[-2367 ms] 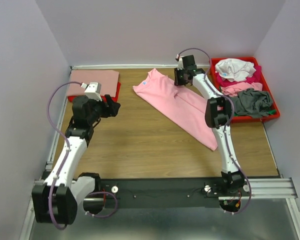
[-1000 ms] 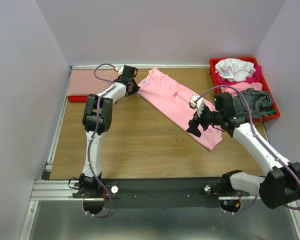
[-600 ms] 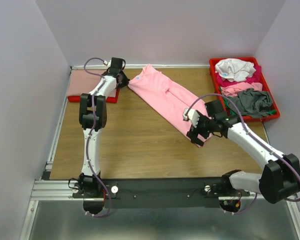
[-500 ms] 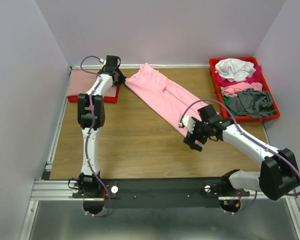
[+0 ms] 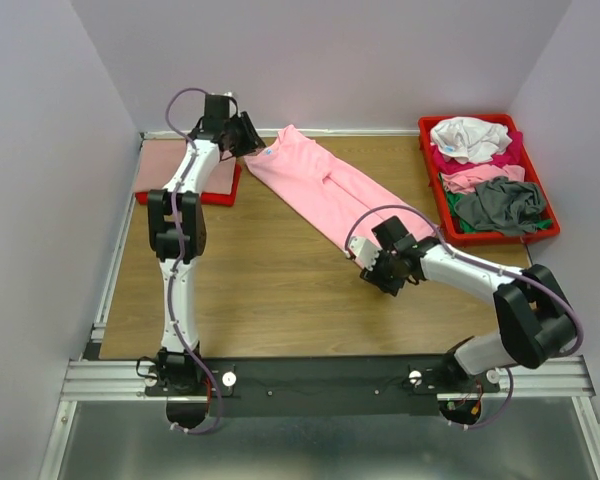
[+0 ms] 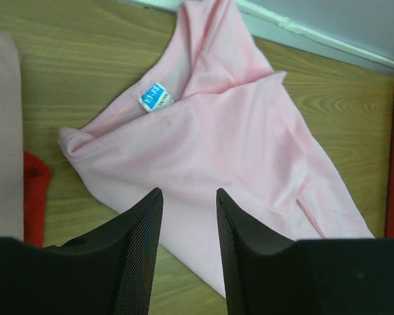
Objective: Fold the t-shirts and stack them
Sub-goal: Fold the tshirt
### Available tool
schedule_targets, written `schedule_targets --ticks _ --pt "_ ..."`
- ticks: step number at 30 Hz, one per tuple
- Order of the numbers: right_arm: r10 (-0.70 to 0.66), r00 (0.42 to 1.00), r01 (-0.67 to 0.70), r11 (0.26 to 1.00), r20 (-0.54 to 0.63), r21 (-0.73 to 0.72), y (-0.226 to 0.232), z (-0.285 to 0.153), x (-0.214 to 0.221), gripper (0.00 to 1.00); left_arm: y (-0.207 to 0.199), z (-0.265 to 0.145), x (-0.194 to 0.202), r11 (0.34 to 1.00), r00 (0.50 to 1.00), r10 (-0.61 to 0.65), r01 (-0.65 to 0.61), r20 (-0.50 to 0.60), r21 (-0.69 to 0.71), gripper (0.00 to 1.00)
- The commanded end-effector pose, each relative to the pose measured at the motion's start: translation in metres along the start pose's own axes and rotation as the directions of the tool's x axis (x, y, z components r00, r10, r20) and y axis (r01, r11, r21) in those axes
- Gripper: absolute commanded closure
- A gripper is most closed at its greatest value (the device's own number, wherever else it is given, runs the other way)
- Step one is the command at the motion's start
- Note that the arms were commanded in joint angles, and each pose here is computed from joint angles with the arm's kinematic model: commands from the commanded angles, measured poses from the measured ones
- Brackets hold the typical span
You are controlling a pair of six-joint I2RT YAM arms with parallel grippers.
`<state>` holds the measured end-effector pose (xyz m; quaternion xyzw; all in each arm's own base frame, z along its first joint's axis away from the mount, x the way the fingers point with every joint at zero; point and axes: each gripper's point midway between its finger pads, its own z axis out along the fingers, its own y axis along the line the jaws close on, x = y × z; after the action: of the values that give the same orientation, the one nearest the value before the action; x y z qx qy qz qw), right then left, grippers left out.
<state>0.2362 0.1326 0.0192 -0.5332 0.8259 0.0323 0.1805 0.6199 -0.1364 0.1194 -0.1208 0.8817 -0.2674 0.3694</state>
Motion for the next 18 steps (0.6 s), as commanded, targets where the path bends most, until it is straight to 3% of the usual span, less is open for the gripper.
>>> schedule_targets --ticks 1,3,6,7,9,11,12,13,14,18 --pt "0.017 0.999 -0.016 0.999 -0.031 0.031 -0.004 0.010 -0.002 0.57 -0.057 -0.077 -0.054 0.971 0.969 0.198 -0.214 0.145 0.106 0.53" --pt "0.020 0.999 -0.019 0.999 -0.047 0.027 -0.002 0.013 0.000 0.66 -0.060 -0.099 -0.063 0.952 0.939 0.280 -0.298 0.201 0.064 0.50" --pt "0.021 0.999 -0.020 1.000 -0.048 0.017 0.002 0.014 0.001 0.80 -0.074 -0.160 -0.076 0.928 0.871 0.346 -0.373 0.348 0.010 0.42" --pt "0.019 0.999 -0.019 1.000 -0.044 0.009 0.005 0.014 0.000 0.84 -0.082 -0.194 -0.079 0.914 0.828 0.373 -0.405 0.419 -0.015 0.39" --pt "0.008 1.000 -0.008 1.000 -0.026 -0.023 0.013 0.010 -0.003 0.92 -0.087 -0.225 -0.073 0.904 0.789 0.389 -0.427 0.477 -0.029 0.35" --pt "-0.027 1.000 0.028 0.994 0.006 -0.103 0.032 0.005 -0.008 0.99 -0.094 -0.262 -0.054 0.885 0.743 0.398 -0.466 0.538 -0.012 0.25" --pt "-0.056 0.998 0.058 0.989 0.021 -0.136 0.043 0.003 -0.013 1.00 -0.120 -0.299 -0.055 0.848 0.670 0.391 -0.529 0.631 0.035 0.11" --pt "-0.071 0.997 0.075 0.983 0.031 -0.165 0.051 0.002 -0.016 1.00 -0.122 -0.303 -0.040 0.827 0.664 0.393 -0.557 0.636 0.071 0.05" --pt "-0.080 0.995 0.090 0.971 0.055 -0.221 0.064 0.001 -0.021 1.00 -0.108 -0.289 -0.010 0.826 0.703 0.391 -0.552 0.594 0.110 0.03" --pt "-0.171 0.979 0.200 0.917 0.112 -0.345 0.107 -0.002 -0.043 1.00 -0.126 -0.316 0.047 0.715 0.699 0.396 -0.641 0.595 0.277 0.03"
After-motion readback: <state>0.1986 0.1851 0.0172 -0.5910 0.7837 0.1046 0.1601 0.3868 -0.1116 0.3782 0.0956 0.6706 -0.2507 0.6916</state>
